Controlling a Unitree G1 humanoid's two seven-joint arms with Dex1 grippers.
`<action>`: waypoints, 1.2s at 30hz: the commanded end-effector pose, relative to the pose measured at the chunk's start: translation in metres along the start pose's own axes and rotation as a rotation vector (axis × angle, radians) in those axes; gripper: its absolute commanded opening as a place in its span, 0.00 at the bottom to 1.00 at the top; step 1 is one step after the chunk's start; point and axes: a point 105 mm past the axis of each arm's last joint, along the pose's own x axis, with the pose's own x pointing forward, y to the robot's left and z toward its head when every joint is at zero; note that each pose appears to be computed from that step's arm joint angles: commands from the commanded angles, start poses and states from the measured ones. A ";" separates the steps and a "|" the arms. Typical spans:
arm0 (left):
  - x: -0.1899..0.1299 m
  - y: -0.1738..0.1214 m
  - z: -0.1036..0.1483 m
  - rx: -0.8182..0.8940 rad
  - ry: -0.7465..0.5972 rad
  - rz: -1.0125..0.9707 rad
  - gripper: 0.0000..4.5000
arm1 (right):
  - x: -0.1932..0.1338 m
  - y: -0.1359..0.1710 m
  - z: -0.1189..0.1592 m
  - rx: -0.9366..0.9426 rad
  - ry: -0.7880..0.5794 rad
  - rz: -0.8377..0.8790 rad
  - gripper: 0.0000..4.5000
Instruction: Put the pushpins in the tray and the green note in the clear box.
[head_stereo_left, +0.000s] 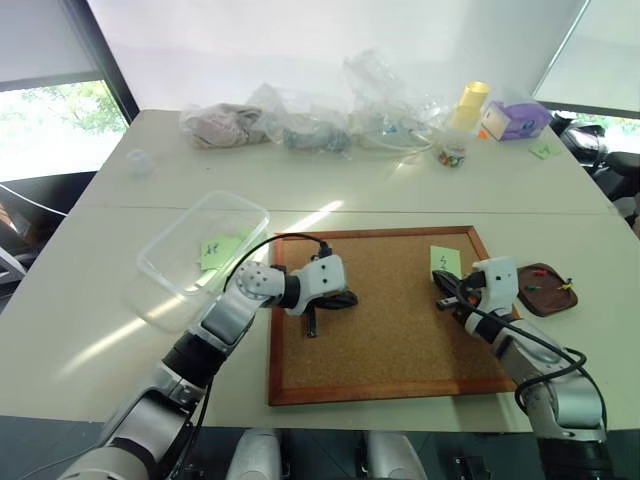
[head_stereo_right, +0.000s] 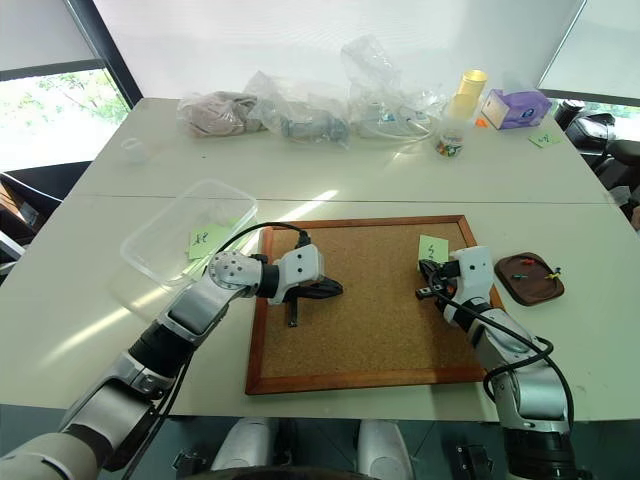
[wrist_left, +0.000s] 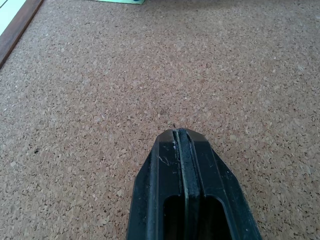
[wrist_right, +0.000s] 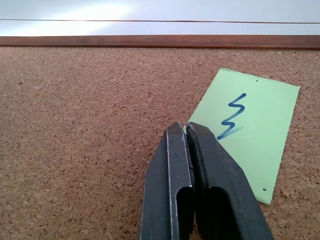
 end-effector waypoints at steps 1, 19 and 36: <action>0.000 -0.014 -0.039 -0.077 0.142 -0.054 0.00 | -0.013 -0.013 0.048 -0.085 -0.160 -0.057 0.00; -0.056 0.011 0.050 -0.334 -0.281 -0.130 0.32 | -0.015 -0.008 0.055 -0.113 -0.164 -0.031 0.00; 0.005 0.078 0.112 -1.039 -0.411 -0.154 0.99 | -0.025 0.034 0.080 -0.283 -0.227 0.086 0.00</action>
